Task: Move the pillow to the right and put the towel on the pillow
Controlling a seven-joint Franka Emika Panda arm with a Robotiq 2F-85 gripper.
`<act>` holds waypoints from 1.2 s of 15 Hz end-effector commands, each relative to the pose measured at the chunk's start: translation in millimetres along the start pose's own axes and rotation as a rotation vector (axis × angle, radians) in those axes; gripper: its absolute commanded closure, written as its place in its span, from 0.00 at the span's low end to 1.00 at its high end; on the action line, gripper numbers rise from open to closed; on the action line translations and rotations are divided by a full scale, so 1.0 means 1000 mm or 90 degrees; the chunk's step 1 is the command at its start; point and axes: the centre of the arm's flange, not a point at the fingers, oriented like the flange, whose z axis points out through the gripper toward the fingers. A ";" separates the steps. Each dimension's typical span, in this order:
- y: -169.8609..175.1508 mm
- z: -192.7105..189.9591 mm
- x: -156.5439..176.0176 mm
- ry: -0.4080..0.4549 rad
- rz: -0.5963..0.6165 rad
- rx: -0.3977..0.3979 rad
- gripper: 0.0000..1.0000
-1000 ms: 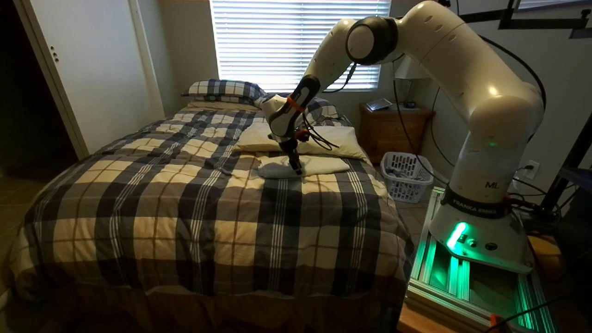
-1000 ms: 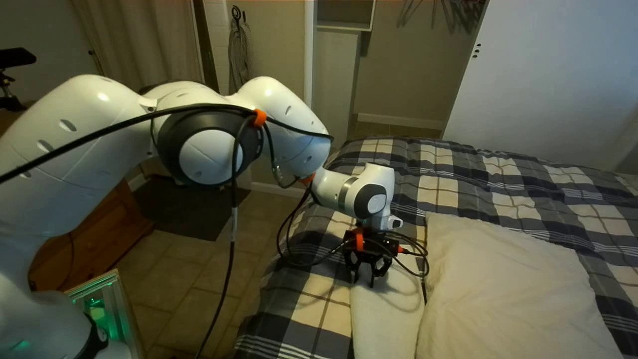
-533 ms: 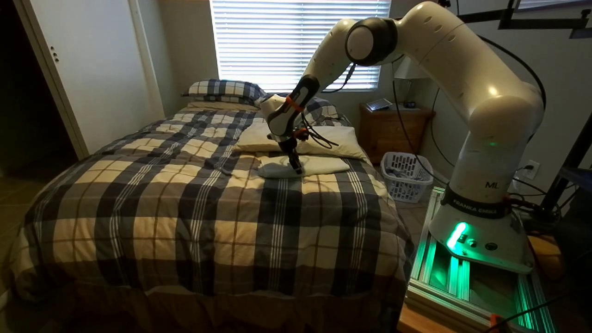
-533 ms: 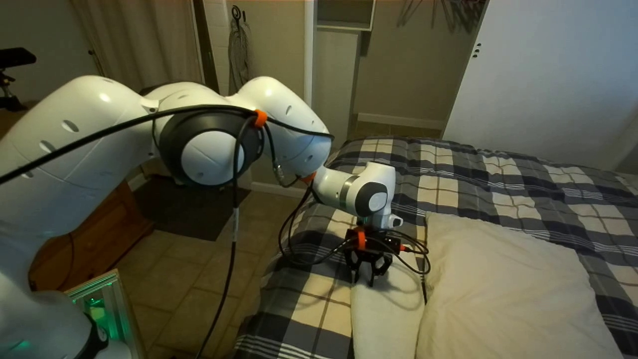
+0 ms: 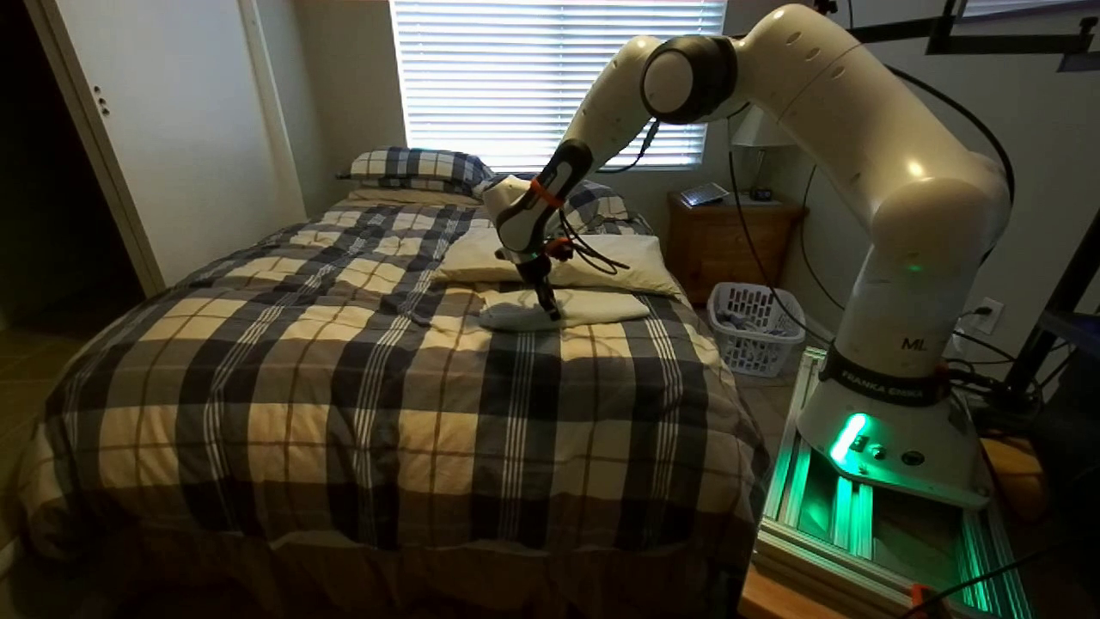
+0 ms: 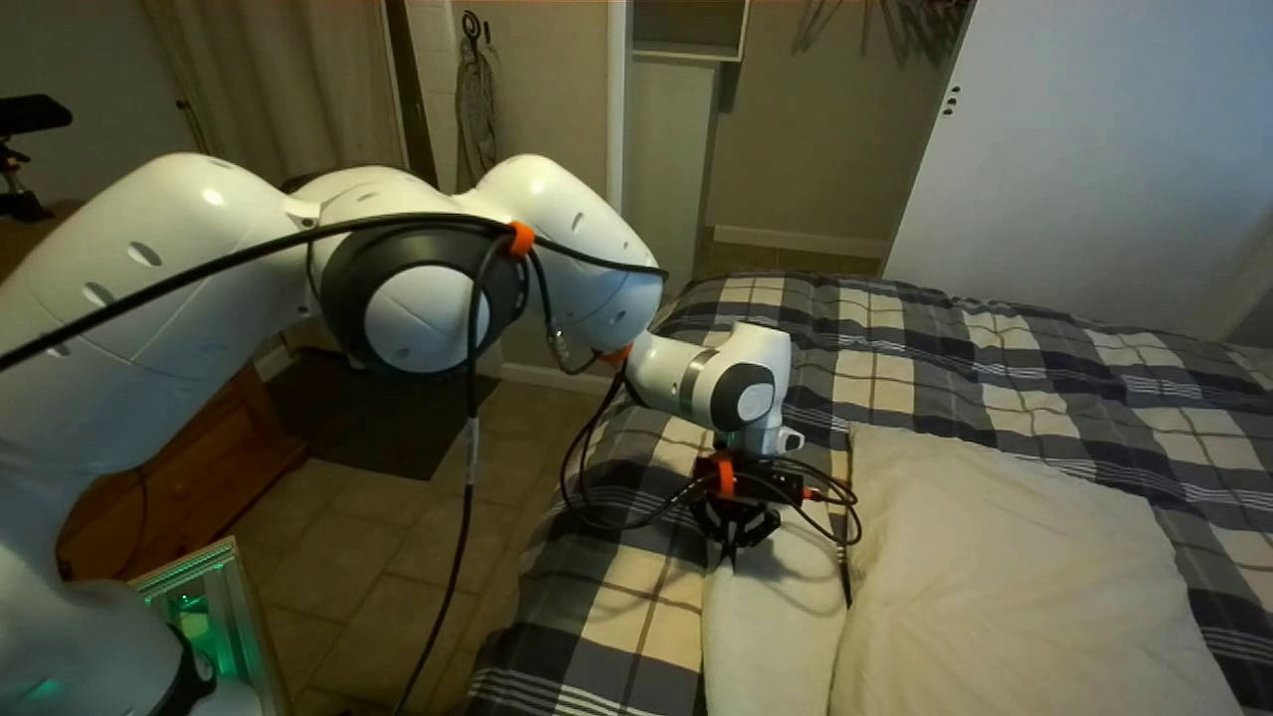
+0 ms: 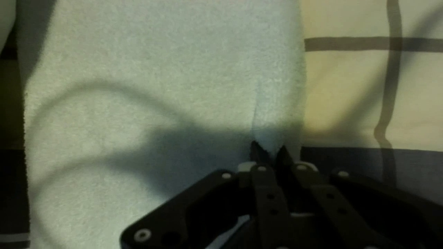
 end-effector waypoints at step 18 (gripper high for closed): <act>0.007 -0.132 -0.056 0.146 -0.108 0.004 0.94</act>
